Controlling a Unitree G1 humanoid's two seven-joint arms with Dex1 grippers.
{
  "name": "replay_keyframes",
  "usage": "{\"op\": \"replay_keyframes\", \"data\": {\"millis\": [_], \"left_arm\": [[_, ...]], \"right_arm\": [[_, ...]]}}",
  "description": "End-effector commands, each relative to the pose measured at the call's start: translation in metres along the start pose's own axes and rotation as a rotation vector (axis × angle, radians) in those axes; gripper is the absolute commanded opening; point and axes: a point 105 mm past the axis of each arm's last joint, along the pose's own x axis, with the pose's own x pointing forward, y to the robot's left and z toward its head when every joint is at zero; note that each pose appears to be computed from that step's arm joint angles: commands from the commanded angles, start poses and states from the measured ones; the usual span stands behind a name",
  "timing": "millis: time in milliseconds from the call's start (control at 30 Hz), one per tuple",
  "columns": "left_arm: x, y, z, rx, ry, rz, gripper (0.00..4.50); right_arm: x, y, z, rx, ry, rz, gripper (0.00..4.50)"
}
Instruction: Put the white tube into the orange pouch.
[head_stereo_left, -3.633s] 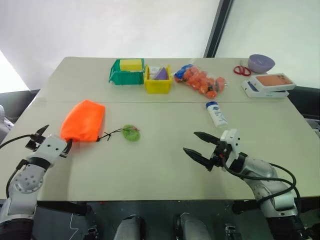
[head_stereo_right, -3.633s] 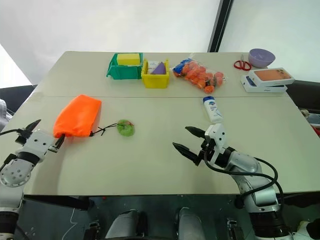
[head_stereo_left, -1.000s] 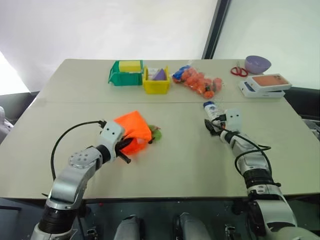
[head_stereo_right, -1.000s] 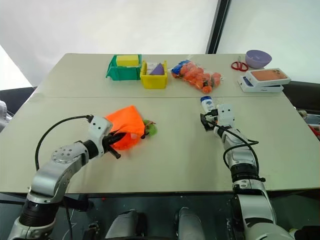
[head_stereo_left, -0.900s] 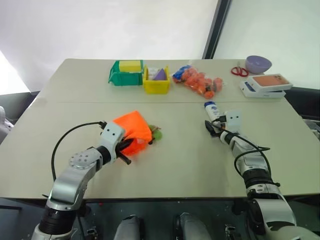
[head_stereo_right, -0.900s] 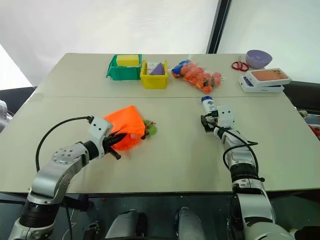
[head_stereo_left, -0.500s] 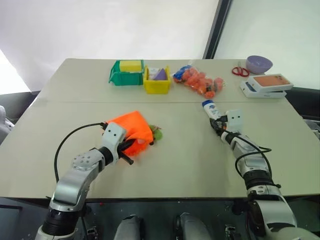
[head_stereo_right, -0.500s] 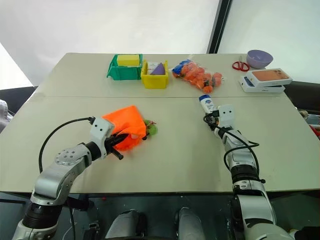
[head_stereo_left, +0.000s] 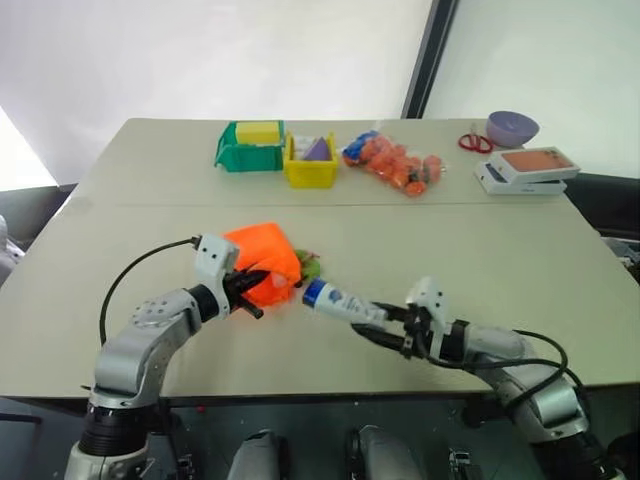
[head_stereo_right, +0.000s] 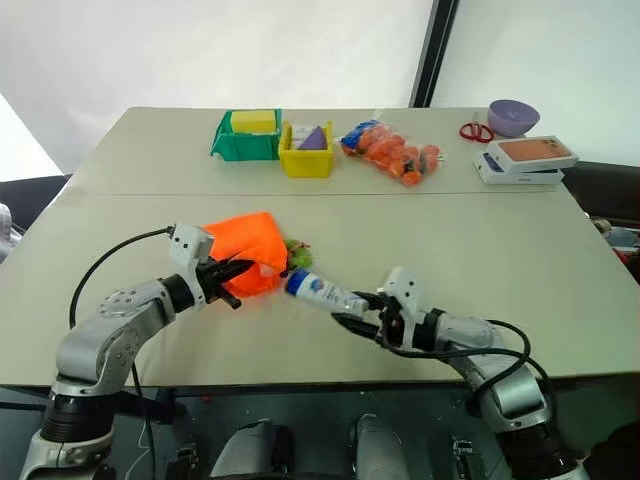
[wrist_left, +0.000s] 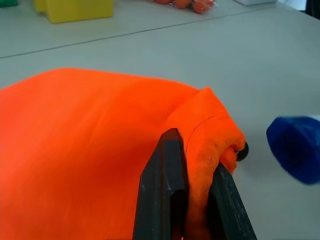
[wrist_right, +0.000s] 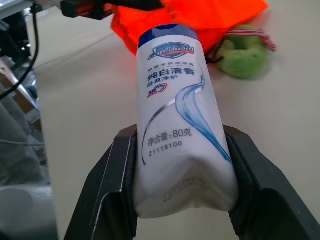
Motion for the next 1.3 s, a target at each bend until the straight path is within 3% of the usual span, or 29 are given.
{"op": "replay_keyframes", "data": {"millis": [33,533,867,1067,1300], "left_arm": [[-0.003,-0.007,0.012,0.015,-0.017,-0.064,0.00],[-0.002,-0.014,0.016,0.039,-0.004,-0.106,0.00],[-0.002,-0.026,0.018,0.074,0.007,-0.150,0.00],[0.002,-0.042,0.020,0.089,0.007,-0.203,0.00],[0.010,-0.068,0.024,0.082,-0.004,-0.280,0.00]], "right_arm": [[0.014,0.009,0.013,-0.036,-0.037,0.021,1.80],[0.042,0.015,0.024,-0.063,-0.053,0.031,1.80],[0.059,0.009,0.037,-0.107,-0.084,-0.057,1.80],[0.073,0.005,0.048,-0.098,-0.106,-0.120,1.80],[0.092,0.001,0.051,-0.121,-0.039,-0.146,1.80]]}}
